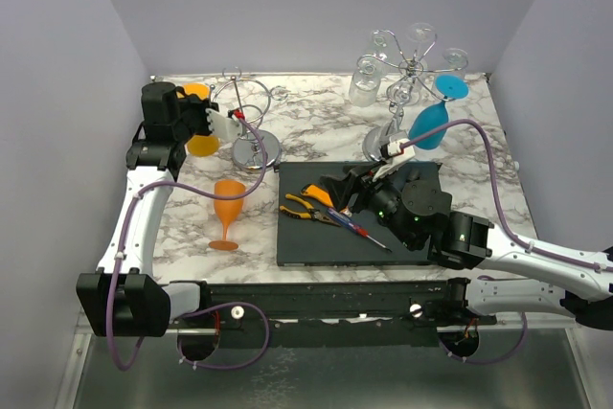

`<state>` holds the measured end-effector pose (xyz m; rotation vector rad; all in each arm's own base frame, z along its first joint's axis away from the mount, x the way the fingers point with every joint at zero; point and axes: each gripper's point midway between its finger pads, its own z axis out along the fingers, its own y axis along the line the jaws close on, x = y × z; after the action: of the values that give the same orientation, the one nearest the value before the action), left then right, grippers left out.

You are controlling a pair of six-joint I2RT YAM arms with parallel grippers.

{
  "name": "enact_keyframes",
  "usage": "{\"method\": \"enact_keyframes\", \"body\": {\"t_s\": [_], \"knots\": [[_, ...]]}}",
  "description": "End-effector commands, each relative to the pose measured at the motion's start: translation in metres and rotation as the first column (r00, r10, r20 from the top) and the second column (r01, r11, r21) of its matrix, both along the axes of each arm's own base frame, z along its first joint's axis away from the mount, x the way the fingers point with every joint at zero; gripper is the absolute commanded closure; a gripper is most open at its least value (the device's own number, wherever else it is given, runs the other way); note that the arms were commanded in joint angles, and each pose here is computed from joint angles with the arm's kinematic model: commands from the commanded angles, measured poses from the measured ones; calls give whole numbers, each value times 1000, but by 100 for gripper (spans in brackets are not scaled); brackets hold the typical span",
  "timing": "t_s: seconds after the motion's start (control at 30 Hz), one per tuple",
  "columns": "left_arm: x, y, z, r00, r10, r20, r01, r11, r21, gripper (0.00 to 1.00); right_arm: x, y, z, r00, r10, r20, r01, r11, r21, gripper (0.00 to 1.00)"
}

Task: Place the wine glass upside down on the wine glass rack
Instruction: Turn the wine glass upside down at the wine rack.

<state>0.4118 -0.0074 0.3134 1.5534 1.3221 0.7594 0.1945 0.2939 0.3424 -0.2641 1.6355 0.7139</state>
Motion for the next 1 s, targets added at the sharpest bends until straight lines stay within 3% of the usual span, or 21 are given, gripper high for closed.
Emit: {"method": "enact_keyframes", "body": {"t_s": [0.0,0.97], "knots": [[-6,-10,-5,999,-54,-1,54,998,-24,100,3,-2,-1,1000,-29,1,29,1000,8,37],[-35,-23,1,995,-99,-26,95,989,-112,99,4,-4,-9,999,-46,-21,46,999,-10,37]]}}
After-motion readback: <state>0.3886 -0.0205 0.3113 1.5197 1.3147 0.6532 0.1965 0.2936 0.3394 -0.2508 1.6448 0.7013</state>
